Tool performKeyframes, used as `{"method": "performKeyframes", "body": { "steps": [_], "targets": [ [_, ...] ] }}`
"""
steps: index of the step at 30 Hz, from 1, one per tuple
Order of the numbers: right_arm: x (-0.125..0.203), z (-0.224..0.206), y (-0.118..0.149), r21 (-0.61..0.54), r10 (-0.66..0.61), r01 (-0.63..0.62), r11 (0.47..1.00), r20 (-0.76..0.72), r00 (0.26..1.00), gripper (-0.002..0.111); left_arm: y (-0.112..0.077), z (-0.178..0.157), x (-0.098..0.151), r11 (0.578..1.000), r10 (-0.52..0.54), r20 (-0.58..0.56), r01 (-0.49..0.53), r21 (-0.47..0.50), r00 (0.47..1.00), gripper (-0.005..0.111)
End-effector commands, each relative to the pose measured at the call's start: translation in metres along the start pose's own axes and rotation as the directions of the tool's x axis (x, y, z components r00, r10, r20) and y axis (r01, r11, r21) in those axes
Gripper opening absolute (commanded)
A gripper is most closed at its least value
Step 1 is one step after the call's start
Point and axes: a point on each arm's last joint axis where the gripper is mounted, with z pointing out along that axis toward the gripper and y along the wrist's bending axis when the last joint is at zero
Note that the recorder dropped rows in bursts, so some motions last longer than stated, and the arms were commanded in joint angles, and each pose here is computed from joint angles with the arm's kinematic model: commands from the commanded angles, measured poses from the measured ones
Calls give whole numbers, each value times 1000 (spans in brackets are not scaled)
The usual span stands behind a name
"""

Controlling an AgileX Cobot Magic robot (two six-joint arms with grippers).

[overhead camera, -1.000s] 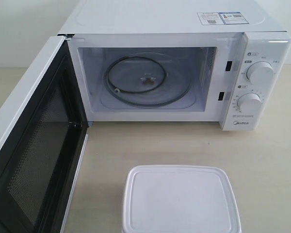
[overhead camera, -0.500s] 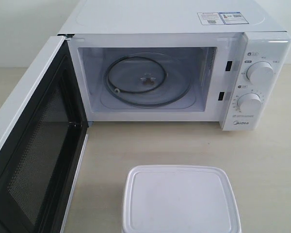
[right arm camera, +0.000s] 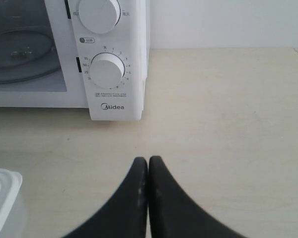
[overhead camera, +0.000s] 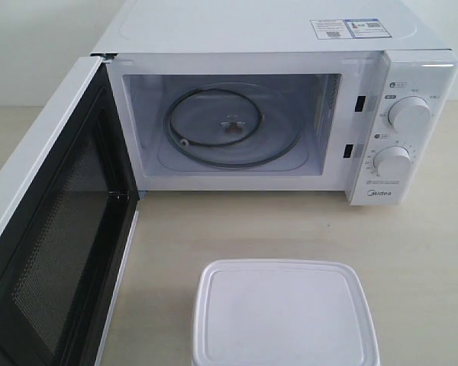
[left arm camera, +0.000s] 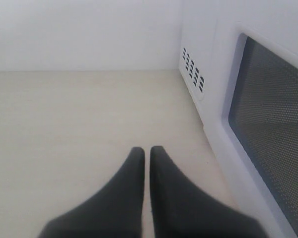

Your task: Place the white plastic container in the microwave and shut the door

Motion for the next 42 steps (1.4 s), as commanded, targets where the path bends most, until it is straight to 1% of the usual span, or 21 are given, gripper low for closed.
{"method": "performKeyframes", "body": {
  "steps": [1,8,12,17,18,20,23,24,26,28,29,31,32,34,36,42],
  "targets": [
    [-3,0,-1,9,-8,8,1000,39,999,0,0,0,1,1000,-3,0,3,0,1000,4],
    [-21,-3,0,9,-10,8,1000,235,972,0,0,0,1,1000,-3,0,3,0,1000,4],
    [-29,-5,0,9,-10,8,1000,315,949,0,0,0,1,1000,-3,0,3,0,1000,4],
    [-42,-11,0,9,-11,8,1000,463,886,0,0,0,1,1000,-3,0,3,0,1000,4],
    [-43,-11,0,4,0,-3,1000,471,882,0,0,0,1,1000,-3,0,3,0,1000,4],
    [-41,-10,0,-11,37,-36,999,452,891,0,0,0,1,1000,-3,0,3,0,1000,4],
    [-37,-8,0,-8,34,-33,999,391,920,0,0,0,1,1000,-3,0,3,0,1000,4],
    [-39,-9,0,-8,34,-33,999,395,918,0,0,0,1,1000,-3,0,3,0,1000,4],
    [-50,-8,0,-3,23,-23,1000,376,926,0,0,0,1,1000,-3,0,3,0,1000,4],
    [-62,0,0,8,-6,4,1000,317,949,0,0,0,1,1000,-3,0,3,0,1000,4],
    [-70,9,0,17,-41,38,999,264,964,0,0,0,1,1000,-3,0,3,0,1000,4],
    [-83,22,-1,15,-44,42,999,213,976,0,0,0,1,1000,-3,0,3,0,1000,4],
    [-90,29,-1,15,-44,42,999,215,976,0,0,0,1,1000,-3,0,3,0,1000,4],
    [-99,37,-1,16,-40,37,999,270,962,0,0,0,1,1000,-3,0,3,0,1000,4],
    [-103,40,-1,12,-23,21,1000,308,951,0,0,0,1,1000,-3,0,3,0,1000,4],
    [-107,39,-1,9,-15,13,1000,355,935,0,0,0,1,1000,-3,0,3,0,1000,4]
  ]
}}
